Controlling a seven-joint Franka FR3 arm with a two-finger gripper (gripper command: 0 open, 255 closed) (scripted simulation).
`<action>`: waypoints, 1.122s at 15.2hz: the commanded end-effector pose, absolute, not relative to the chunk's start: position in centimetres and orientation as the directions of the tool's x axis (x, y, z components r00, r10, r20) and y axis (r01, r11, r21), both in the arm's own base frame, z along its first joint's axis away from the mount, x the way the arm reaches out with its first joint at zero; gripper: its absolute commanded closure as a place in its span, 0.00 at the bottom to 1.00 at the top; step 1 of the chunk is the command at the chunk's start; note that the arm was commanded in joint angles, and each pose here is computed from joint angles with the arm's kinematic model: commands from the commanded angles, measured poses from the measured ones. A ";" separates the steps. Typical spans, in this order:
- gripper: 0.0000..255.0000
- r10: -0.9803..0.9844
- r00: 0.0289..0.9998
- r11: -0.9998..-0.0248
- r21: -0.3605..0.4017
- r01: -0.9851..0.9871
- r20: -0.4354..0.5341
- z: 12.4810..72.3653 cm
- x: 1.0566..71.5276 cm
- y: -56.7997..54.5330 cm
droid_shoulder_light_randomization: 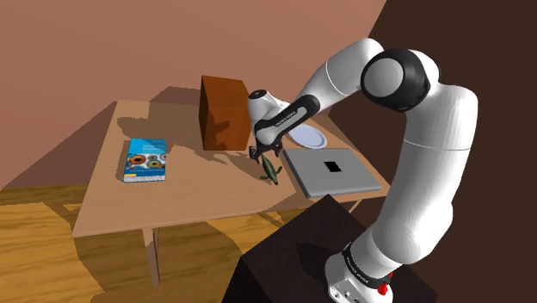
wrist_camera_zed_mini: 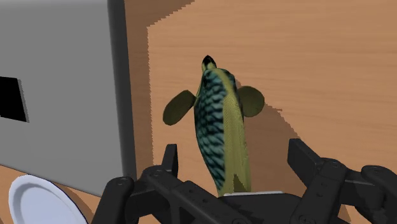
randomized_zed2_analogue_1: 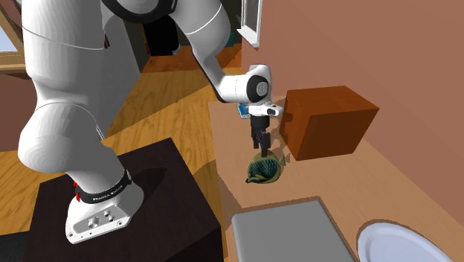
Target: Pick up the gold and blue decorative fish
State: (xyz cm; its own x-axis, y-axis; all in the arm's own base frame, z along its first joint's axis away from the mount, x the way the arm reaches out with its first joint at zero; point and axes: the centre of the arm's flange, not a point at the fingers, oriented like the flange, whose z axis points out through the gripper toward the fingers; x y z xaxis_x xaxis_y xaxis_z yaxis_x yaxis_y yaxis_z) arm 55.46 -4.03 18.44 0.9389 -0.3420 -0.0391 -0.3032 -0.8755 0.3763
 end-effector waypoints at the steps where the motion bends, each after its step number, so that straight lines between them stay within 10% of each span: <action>1: 0.00 -0.342 0.939 -0.875 0.376 -0.303 -0.039 17.3 55.4 -4.1; 4: 0.00 -0.342 0.939 -0.875 0.376 -0.303 -0.039 16.5 55.4 -4.1; 5: 1.00 -0.342 0.939 -0.875 0.376 -0.303 -0.039 16.4 55.4 -4.1; 17: 1.00 -0.342 0.939 -0.875 0.376 -0.303 -0.039 18.1 55.4 -4.1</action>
